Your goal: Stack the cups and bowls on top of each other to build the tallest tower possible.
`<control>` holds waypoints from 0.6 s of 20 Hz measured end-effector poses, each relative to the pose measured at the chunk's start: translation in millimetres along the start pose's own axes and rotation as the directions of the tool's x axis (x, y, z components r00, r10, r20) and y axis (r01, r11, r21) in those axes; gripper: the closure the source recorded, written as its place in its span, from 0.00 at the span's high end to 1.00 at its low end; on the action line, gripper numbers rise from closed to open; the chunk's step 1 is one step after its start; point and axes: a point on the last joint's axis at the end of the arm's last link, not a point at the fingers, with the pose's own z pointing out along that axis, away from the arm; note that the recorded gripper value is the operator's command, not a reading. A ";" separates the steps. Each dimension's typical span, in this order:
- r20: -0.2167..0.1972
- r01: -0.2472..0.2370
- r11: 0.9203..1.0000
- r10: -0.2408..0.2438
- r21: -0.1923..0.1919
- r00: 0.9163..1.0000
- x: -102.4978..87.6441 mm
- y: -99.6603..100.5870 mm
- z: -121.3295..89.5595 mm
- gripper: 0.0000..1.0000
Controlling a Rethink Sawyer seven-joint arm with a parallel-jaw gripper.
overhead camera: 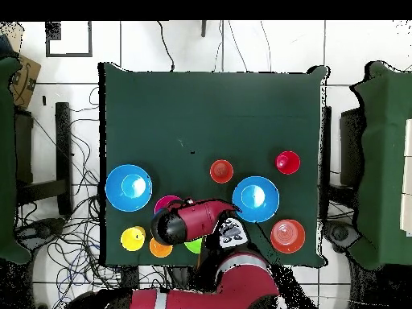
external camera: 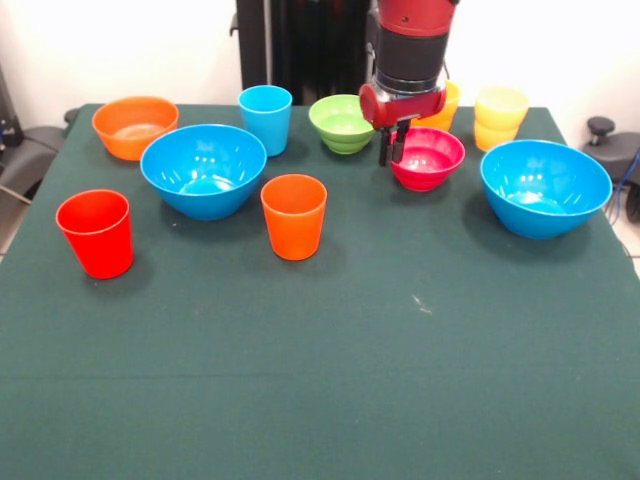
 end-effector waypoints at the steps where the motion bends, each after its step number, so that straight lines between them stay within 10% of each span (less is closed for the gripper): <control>1: 0.000 0.002 1.000 -0.002 0.000 1.000 0.1 0.0 0.0 0.00; 12: 0.003 0.011 1.000 -0.011 -0.002 1.000 0.8 -0.8 0.2 0.00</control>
